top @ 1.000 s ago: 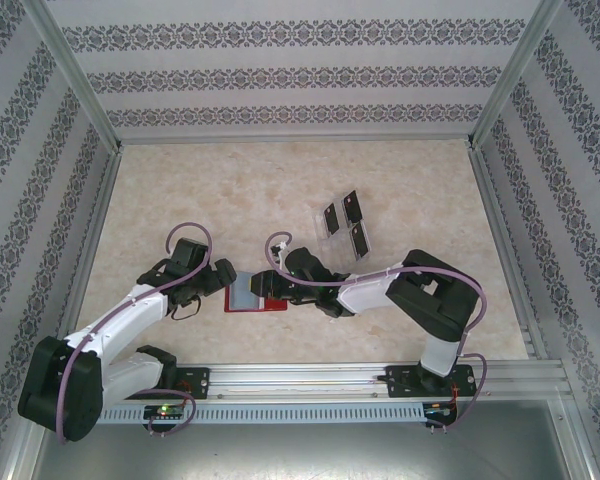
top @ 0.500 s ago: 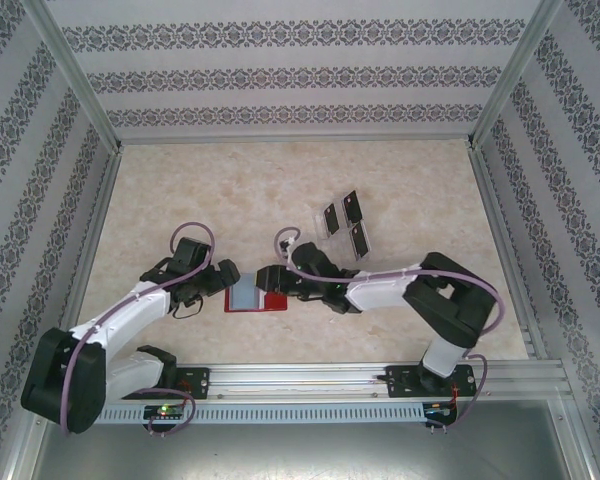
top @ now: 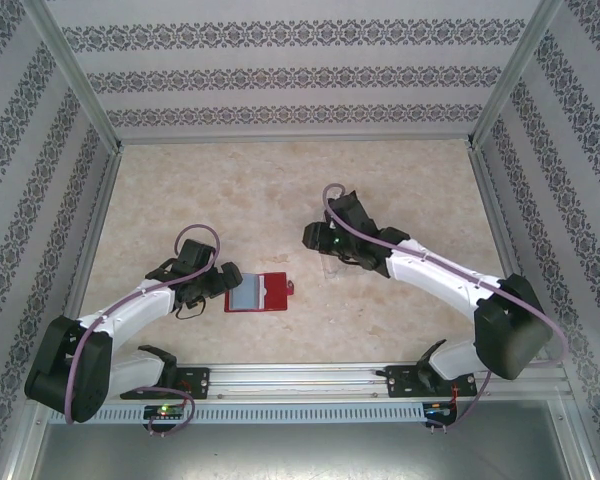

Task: Put the credit cards into the card holder
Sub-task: Pick up the credit card from the storage box.

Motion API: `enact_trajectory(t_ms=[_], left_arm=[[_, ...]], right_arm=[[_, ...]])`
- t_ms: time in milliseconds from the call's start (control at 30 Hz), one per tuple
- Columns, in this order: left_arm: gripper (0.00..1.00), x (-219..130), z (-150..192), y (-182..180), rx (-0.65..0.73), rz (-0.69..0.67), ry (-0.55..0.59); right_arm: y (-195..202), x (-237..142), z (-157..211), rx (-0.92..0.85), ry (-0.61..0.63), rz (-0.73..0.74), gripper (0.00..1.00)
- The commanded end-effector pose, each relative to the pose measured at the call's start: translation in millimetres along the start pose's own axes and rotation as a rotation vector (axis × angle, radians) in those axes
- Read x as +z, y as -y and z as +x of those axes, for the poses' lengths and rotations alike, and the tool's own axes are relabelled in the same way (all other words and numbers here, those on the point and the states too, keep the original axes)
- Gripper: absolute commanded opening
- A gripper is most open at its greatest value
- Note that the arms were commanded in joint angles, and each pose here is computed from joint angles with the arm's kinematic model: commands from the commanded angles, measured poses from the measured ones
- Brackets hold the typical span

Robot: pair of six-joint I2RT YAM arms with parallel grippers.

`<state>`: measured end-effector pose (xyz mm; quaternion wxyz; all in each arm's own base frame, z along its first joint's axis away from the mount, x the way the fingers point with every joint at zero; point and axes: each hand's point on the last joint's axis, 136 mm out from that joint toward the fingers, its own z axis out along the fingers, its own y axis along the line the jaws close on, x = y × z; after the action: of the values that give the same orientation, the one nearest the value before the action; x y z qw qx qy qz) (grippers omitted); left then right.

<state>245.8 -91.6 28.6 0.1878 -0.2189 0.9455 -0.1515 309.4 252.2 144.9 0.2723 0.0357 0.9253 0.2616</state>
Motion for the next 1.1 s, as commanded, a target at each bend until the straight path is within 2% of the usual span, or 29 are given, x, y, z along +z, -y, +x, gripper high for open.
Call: enact_trajectory(t_ms=[0, 167, 500, 733, 1067], left_arm=[[1.0, 10.3, 17.6, -24.5, 0.018, -0.091, -0.044], [1.0, 14.9, 19.8, -23.5, 0.034, -0.099, -0.065], [1.0, 13.8, 17.2, -23.5, 0.049, -0.116, -0.06], [1.0, 12.8, 16.8, -23.5, 0.052, -0.118, -0.059], [1.0, 11.5, 15.2, -22.4, 0.053, -0.114, -0.051]], right_arm=[[30.2, -8.0, 2.0, -0.093, -0.053, 0.168, 0.47], [38.5, -6.8, -30.1, -0.143, -0.033, 0.245, 0.47], [54.0, 23.3, -68.6, -0.228, -0.095, 0.38, 0.44], [60.4, 45.0, -77.3, -0.257, -0.143, 0.43, 0.37], [80.4, 61.5, -76.7, -0.254, -0.18, 0.492, 0.36]])
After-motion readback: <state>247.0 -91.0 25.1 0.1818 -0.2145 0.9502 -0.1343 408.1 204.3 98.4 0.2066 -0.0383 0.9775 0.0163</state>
